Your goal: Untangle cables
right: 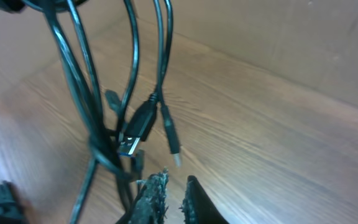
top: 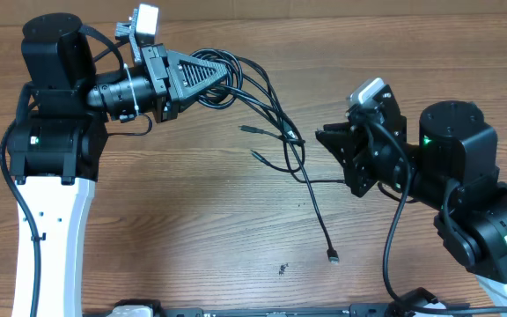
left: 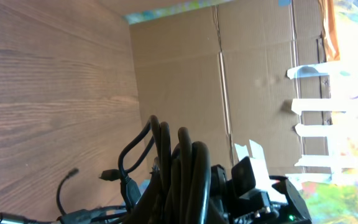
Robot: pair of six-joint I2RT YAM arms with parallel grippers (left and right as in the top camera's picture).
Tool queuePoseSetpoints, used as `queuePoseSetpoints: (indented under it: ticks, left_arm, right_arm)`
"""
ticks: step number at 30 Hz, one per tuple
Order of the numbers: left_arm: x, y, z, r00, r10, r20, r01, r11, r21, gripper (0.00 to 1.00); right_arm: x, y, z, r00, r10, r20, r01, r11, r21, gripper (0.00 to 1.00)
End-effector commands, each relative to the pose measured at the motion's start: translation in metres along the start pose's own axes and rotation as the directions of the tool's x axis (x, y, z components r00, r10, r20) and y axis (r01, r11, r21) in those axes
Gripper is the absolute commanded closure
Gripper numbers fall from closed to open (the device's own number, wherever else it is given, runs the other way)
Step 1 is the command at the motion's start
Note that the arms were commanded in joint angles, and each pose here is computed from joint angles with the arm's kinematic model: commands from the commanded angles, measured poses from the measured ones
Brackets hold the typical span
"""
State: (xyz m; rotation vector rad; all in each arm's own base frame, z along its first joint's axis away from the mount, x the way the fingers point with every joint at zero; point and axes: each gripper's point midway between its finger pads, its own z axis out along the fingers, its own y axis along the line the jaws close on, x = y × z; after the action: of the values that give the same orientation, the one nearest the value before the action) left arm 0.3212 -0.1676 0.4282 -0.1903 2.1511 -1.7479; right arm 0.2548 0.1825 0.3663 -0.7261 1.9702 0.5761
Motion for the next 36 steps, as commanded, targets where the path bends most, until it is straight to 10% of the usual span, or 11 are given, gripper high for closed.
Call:
queuePoseSetpoints:
  ticks: [1, 36]
  left_arm:
    - [0.009, -0.017, -0.006, 1.0, -0.012, -0.02, 0.013, 0.999, 0.034, 0.96]
    - [0.014, -0.014, 0.016, 0.993, -0.114, 0.01, 0.114, 0.993, -0.017, 0.96]
  right_arm:
    - [-0.001, -0.004, -0.004, 0.996, -0.087, 0.007, 0.087, 0.996, 0.03, 0.92]
    - [-0.009, 0.022, -0.003, 0.98, -0.189, 0.065, 0.196, 0.973, -0.119, 0.83]
